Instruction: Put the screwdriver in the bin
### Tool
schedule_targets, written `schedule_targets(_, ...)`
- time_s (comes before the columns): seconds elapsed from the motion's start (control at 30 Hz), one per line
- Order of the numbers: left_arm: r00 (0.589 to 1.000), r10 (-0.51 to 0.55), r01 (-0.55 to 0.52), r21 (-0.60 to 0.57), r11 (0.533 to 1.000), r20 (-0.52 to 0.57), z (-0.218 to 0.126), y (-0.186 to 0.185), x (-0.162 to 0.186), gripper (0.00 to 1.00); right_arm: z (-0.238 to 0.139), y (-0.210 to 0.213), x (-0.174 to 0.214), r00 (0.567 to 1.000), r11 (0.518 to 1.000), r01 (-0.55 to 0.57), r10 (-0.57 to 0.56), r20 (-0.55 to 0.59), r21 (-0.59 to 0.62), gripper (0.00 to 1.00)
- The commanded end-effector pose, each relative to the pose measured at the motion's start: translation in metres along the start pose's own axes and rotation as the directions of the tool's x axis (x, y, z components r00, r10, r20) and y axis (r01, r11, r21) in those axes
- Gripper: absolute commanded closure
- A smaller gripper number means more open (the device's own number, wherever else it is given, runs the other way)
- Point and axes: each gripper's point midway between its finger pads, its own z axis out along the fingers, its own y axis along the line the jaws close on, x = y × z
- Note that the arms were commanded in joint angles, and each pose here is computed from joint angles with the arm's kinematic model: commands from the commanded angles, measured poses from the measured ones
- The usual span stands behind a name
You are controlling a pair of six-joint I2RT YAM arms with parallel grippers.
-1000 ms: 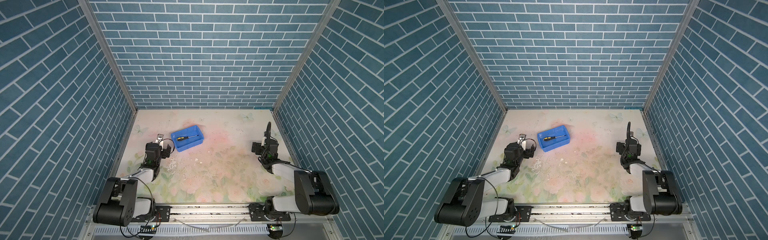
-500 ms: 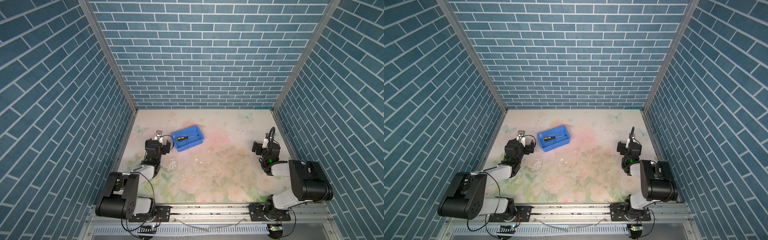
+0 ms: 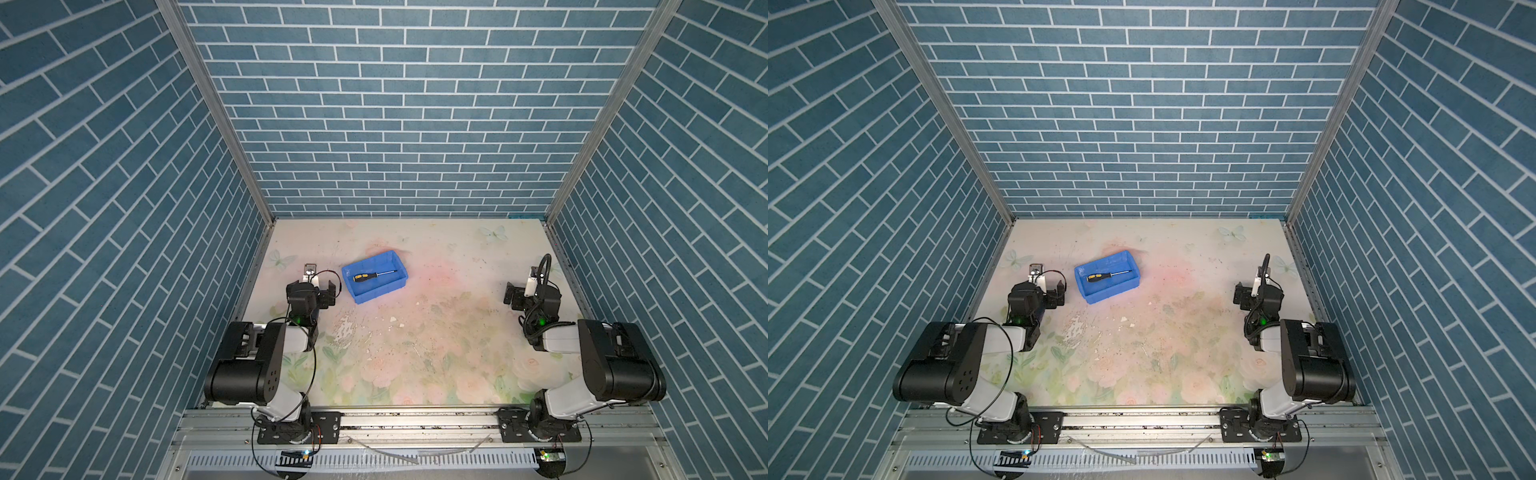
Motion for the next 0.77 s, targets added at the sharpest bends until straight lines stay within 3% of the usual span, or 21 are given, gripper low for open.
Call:
schedule_targets(0.0, 0.999, -0.018, 0.018, 0.002, 1.000, 0.033, 0.0002, 0.0012, -0.0078, 0.00, 0.0048, -0.0037, -0.0124, 1.000, 1.000, -0.002, 0.002, 0.025, 0.018, 0.01)
schedule_targets(0.73, 1.000, -0.009, 0.007, 0.060, 0.998, 0.024, 0.0013, -0.0069, -0.0072, 0.00, 0.0048, -0.0040, -0.0122, 1.000, 1.000, -0.003, 0.003, 0.024, 0.017, 0.01)
